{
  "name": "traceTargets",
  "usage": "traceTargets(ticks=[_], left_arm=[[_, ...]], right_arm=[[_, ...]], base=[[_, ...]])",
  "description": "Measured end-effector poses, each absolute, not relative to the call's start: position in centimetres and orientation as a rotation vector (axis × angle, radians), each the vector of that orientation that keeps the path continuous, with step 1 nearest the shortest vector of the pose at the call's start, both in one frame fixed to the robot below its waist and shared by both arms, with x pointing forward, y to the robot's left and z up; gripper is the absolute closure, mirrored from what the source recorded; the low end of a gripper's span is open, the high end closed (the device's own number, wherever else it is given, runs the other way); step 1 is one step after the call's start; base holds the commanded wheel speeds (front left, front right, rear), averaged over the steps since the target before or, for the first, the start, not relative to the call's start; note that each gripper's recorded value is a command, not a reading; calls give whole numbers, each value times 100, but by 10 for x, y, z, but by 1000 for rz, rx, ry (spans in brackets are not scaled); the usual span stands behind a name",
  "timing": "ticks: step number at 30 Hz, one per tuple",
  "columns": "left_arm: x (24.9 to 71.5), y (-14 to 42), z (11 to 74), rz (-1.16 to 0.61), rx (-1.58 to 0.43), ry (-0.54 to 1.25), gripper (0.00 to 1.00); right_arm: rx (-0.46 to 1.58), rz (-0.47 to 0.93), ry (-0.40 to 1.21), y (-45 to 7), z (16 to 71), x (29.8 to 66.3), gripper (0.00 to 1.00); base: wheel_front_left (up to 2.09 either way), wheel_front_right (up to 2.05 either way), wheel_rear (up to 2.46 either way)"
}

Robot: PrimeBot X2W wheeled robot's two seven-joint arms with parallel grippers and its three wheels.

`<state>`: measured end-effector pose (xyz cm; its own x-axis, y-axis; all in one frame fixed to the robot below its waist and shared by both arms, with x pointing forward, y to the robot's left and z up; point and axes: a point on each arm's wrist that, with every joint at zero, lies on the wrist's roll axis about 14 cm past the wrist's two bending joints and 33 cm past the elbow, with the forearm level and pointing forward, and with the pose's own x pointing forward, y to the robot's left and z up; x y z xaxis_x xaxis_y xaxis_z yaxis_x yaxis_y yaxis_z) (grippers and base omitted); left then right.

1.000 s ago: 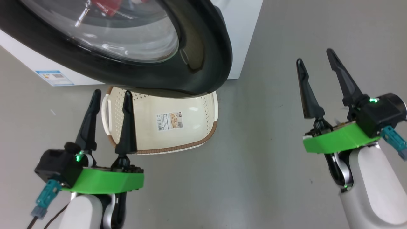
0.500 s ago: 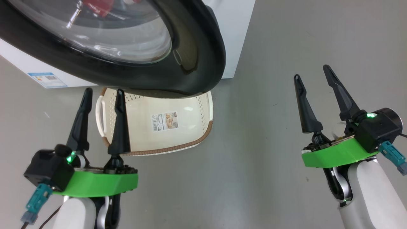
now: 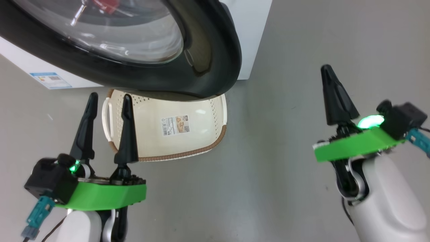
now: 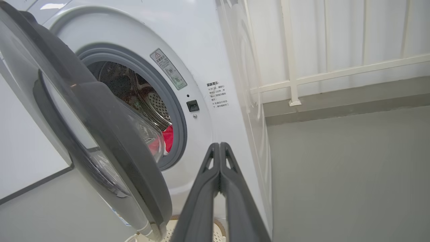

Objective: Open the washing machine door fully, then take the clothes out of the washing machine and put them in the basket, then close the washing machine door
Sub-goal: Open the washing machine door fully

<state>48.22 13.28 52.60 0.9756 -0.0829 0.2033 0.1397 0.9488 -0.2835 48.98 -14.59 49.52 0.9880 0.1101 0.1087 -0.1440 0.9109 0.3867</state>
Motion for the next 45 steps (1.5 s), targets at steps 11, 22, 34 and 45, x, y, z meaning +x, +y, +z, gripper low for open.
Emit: traceTargets(ticks=[11, 22, 34, 45], left_arm=[[481, 133, 522, -116, -295, -181, 0], [479, 142, 507, -90, -278, -144, 0], [479, 144, 498, -81, -269, -119, 0], [480, 146, 494, -74, -262, -107, 0]], right_arm=[[972, 207, 54, -101, 503, 547, 100], [1311, 438, 343, -51, 515, 581, 100], [1336, 662, 578, -19, 519, 582, 100], [1273, 801, 674, 5, 525, 570, 100]], base=[[0, 0, 0], [0, 0, 0], [0, 0, 0], [0, 0, 0]])
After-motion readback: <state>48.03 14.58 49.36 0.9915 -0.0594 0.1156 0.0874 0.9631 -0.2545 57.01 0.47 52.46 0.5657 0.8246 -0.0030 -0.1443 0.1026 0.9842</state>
